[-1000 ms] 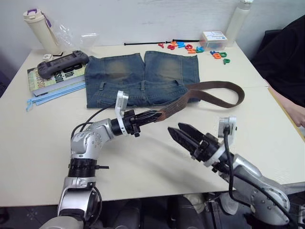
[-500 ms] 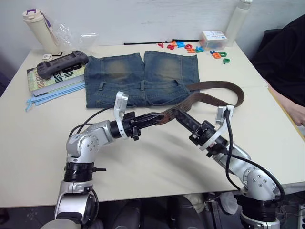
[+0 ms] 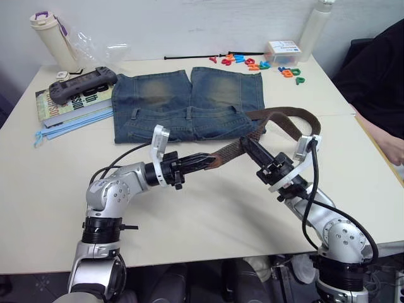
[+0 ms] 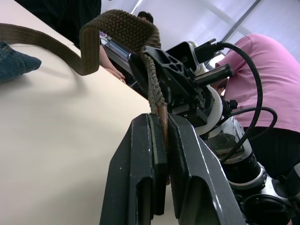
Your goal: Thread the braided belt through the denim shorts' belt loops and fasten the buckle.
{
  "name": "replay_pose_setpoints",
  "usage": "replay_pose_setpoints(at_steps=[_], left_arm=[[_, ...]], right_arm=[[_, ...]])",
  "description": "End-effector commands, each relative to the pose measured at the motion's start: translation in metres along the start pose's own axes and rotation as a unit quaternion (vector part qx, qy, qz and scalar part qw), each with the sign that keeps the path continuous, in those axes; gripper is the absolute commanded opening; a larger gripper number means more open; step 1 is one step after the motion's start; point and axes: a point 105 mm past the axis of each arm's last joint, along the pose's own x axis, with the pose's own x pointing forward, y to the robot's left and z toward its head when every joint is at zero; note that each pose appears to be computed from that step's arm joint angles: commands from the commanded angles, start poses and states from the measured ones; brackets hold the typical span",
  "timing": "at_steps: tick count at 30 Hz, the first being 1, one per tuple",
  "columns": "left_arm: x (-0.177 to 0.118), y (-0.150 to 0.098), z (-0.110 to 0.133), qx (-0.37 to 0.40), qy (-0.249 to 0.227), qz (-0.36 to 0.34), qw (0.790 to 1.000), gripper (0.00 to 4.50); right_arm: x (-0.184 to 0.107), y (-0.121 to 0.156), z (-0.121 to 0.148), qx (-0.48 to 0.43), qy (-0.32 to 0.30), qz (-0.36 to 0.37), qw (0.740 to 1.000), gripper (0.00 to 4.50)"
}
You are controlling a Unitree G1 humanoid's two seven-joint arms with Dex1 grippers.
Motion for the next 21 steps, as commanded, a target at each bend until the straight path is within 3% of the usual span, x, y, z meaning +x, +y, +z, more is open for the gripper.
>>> replay_pose_setpoints(at_steps=[1,5,6,9,12,15,16,19,21], left_arm=[[0.002,-0.004,0.004,0.023,0.006,-0.004,1.0,0.0],[0.002,-0.001,0.005,0.041,0.008,0.007,0.999,0.0],[0.001,-0.001,0.006,0.048,0.008,0.007,0.999,0.93],[-0.001,0.006,0.007,0.087,0.021,0.03,0.996,2.26],[-0.014,0.028,0.011,0.146,0.051,0.081,0.985,3.27],[-0.022,0.051,0.019,0.217,0.081,0.114,0.966,3.27],[-0.023,0.06,0.024,0.252,0.092,0.131,0.954,3.27],[-0.02,0.092,0.03,0.411,0.161,0.193,0.876,3.27],[-0.014,0.102,0.04,0.46,0.158,0.214,0.847,3.27]], right_arm=[[0.001,0.012,0.012,-0.018,-0.027,0.019,0.999,0.1],[0.001,0.01,0.014,-0.022,-0.033,0.007,0.999,0.1],[0.0,0.008,0.015,-0.023,-0.039,-0.001,0.999,0.0],[-0.002,0.005,0.023,-0.022,-0.063,-0.016,0.998,0.0],[-0.009,0.0,0.032,-0.029,-0.089,-0.048,0.994,0.0],[-0.014,-0.002,0.037,-0.029,-0.107,-0.071,0.991,0.0],[-0.015,-0.003,0.038,-0.029,-0.111,-0.08,0.99,0.0],[-0.021,-0.007,0.04,-0.029,-0.12,-0.106,0.987,0.0],[-0.024,-0.006,0.043,-0.027,-0.128,-0.109,0.985,0.0]])
